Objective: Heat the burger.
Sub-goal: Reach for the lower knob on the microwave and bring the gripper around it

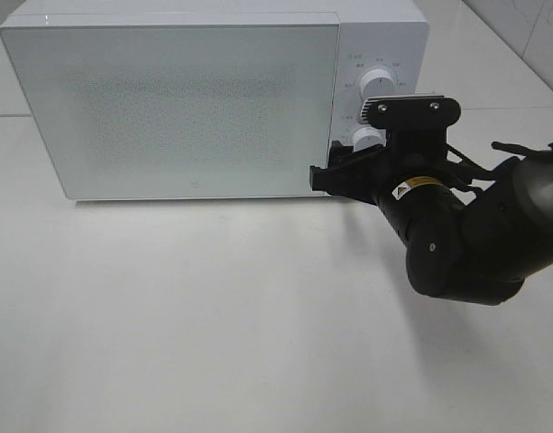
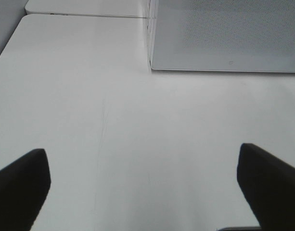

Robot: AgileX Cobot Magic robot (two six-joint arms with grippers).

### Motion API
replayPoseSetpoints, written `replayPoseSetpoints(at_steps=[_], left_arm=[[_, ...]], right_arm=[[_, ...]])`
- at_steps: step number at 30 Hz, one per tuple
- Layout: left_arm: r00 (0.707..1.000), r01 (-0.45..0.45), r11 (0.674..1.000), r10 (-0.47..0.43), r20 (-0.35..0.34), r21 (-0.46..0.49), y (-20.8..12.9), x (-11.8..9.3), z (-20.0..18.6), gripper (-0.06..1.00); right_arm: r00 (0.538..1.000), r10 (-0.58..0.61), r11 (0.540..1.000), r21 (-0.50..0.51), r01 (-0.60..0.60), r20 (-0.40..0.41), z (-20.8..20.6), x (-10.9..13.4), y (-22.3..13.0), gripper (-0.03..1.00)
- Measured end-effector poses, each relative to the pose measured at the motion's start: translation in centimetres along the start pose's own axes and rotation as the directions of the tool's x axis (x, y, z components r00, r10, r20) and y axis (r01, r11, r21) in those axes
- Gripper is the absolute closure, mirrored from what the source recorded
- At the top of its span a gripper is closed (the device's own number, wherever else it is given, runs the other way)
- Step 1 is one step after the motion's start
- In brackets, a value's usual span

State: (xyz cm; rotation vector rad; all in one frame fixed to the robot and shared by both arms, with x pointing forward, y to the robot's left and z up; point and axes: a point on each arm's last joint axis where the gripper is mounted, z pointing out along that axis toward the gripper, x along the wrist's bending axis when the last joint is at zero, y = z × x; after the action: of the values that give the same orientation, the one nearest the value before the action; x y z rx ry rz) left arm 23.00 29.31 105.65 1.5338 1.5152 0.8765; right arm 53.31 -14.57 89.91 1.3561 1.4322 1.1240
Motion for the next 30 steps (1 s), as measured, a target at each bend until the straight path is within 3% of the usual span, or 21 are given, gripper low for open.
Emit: replayPoseSetpoints(at_steps=[22, 30], left_arm=[[1.0, 0.0, 1.0, 0.0, 0.0, 0.0, 0.0, 0.0, 0.0, -0.03], [1.0, 0.0, 1.0, 0.0, 0.0, 0.0, 0.0, 0.0, 0.0, -0.03]], right_arm=[[0.999, -0.011, 1.0, -0.008, 0.011, 0.034, 2.9, -0.8, -0.7, 0.21], [0.999, -0.006, 1.0, -0.03, 0.007, 0.047, 2.9, -0.9, -0.6, 0.33]])
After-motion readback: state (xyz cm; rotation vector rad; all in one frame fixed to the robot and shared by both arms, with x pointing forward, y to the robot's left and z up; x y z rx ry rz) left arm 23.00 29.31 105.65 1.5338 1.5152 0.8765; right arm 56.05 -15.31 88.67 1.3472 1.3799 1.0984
